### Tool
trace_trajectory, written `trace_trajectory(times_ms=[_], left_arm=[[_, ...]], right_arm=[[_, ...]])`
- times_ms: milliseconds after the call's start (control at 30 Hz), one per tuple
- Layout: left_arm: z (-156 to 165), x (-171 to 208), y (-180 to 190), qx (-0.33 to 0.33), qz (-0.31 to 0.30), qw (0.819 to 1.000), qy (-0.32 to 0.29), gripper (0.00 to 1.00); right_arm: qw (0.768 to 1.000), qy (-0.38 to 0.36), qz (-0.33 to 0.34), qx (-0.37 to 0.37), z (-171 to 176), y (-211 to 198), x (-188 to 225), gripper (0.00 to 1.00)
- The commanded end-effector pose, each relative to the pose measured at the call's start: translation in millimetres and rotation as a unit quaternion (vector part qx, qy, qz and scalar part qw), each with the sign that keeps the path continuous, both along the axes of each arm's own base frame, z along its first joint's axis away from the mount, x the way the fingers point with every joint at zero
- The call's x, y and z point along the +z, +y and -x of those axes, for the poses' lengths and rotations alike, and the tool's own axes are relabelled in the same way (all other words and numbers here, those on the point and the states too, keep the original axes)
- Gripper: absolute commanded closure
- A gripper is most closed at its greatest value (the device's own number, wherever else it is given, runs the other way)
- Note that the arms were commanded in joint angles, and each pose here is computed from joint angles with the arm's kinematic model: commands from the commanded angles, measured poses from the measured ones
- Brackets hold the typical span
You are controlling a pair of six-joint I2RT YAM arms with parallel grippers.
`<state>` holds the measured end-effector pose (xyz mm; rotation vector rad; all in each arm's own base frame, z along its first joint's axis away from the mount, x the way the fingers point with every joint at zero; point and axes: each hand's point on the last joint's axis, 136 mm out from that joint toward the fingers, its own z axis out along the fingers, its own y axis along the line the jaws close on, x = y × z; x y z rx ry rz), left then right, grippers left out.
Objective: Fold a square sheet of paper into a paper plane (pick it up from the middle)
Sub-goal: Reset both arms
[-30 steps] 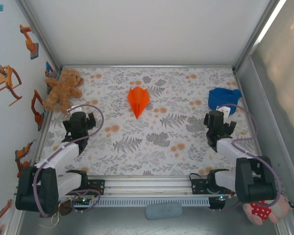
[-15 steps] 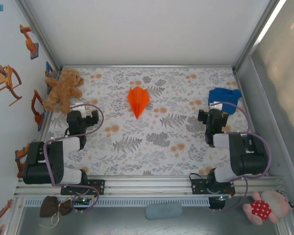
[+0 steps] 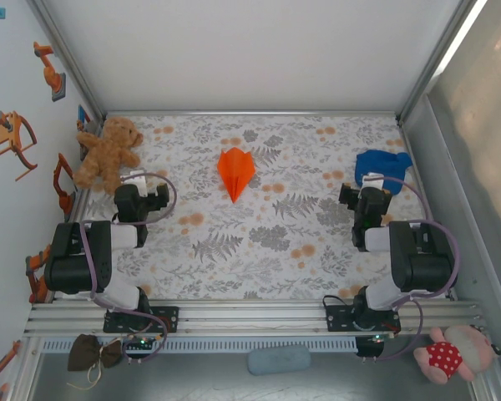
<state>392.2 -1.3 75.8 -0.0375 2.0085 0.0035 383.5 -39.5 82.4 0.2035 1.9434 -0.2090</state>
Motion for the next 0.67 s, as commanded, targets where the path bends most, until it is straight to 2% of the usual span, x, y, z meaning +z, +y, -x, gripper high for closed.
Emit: trace_trajectory(times_ms=[0, 633], left_arm=[[-4.6, 7.2, 1.6, 0.005, -0.001, 1.0, -0.01, 0.04], [-4.8, 7.4, 0.4, 0.005, -0.006, 1.0, -0.011, 0.04]], right_arm=[[1.0, -0.022, -0.002, -0.016, -3.1, -6.3, 9.5, 0.01], [1.0, -0.022, -0.002, -0.016, -2.7, -6.2, 9.2, 0.01]])
